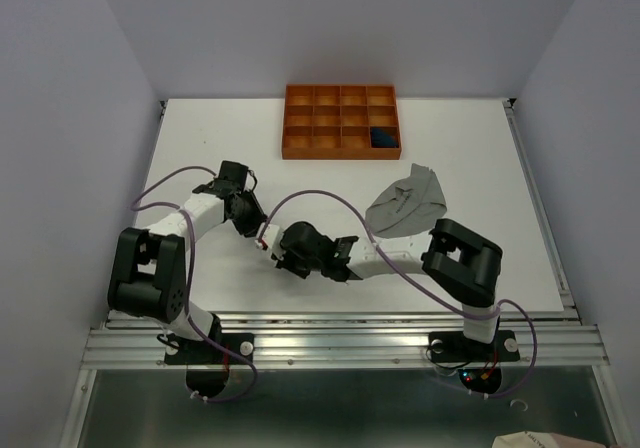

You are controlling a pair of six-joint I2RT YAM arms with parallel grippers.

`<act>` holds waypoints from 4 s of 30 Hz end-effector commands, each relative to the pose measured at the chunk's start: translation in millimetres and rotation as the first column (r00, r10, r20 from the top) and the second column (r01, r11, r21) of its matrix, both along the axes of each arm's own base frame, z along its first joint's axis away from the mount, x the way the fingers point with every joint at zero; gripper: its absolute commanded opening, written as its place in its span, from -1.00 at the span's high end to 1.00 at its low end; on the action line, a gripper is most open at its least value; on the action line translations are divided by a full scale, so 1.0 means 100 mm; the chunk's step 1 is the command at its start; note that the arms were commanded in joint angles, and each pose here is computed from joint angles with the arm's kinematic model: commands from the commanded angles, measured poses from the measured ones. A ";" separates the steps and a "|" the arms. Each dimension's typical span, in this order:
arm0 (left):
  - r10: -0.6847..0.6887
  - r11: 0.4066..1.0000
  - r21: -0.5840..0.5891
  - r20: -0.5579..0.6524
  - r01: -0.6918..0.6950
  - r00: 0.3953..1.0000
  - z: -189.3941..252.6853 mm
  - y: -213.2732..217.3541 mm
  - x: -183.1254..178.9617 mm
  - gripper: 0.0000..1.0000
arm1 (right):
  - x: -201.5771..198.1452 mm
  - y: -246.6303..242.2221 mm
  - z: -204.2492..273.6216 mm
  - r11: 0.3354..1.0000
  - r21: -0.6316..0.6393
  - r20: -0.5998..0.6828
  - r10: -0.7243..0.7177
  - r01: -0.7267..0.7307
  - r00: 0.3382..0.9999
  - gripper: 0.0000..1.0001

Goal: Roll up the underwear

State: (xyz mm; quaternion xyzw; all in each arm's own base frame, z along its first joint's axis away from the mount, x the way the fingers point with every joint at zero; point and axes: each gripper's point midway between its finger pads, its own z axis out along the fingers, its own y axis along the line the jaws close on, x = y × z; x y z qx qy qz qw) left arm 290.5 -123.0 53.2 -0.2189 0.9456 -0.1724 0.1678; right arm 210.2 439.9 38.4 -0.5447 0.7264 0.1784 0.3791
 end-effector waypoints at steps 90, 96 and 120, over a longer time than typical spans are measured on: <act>0.054 0.998 -0.025 -0.063 -0.056 0.997 -0.48 -0.20 -0.30 1.00 | 1.07 -0.42 -0.11 0.881 0.068 -0.845 -0.198 0.468 0.496 0.28; 0.052 0.999 -0.011 -0.089 -0.053 0.995 -0.52 -0.19 -0.36 1.00 | 1.22 -0.46 0.60 0.860 0.293 -0.677 -0.123 0.419 0.726 0.05; 0.033 0.999 -0.007 -0.104 -0.034 0.994 -0.49 -0.23 -0.38 1.00 | 0.63 0.01 0.45 0.993 0.114 -0.097 -0.022 0.033 0.995 -0.15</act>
